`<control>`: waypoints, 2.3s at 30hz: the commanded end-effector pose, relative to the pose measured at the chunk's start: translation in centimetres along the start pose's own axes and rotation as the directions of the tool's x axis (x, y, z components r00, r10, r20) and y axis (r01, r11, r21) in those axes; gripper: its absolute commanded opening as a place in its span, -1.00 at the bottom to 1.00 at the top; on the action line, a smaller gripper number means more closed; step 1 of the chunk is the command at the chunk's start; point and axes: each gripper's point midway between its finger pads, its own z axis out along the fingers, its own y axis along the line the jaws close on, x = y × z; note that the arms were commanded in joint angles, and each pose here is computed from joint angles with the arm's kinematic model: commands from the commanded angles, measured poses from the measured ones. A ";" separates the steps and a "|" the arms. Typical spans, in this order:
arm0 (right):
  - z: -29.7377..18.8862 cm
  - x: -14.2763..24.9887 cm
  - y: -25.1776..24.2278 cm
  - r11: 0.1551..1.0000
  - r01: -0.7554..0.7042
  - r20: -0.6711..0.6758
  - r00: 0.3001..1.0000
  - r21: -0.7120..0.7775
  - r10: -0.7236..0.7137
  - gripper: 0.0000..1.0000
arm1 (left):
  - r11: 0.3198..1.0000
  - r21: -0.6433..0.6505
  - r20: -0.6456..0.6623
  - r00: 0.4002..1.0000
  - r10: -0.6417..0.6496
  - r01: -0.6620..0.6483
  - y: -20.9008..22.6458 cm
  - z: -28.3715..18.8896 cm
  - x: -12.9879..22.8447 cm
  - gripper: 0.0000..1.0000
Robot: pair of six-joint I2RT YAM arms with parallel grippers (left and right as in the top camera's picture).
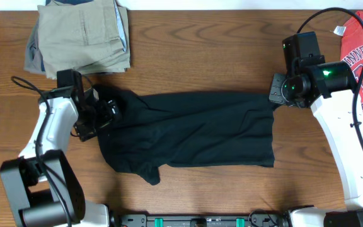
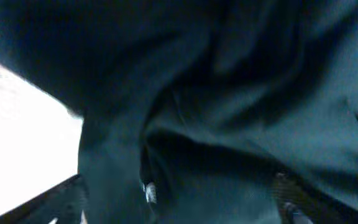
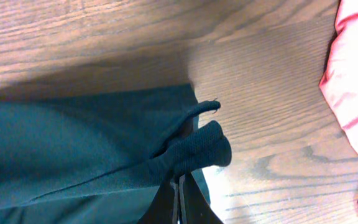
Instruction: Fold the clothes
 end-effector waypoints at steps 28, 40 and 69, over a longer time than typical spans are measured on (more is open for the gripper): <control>0.2 -0.5 0.0 1.000 0.004 0.023 1.000 0.017 -0.004 -0.98 | 0.983 -0.089 0.027 0.987 0.161 -0.158 -0.1 1.2 0.0 0.32; 0.2 -0.6 0.2 1.000 0.002 0.028 1.000 0.008 -0.003 -0.98 | 0.986 -0.071 -0.010 0.988 0.151 -0.152 0.3 2.3 1.4 -0.43; -0.1 -6.4 -0.7 0.994 -0.087 0.210 0.972 -0.072 0.100 -0.98 | 0.983 0.117 0.485 0.872 0.069 -0.143 -7.1 -12.9 -4.9 -0.88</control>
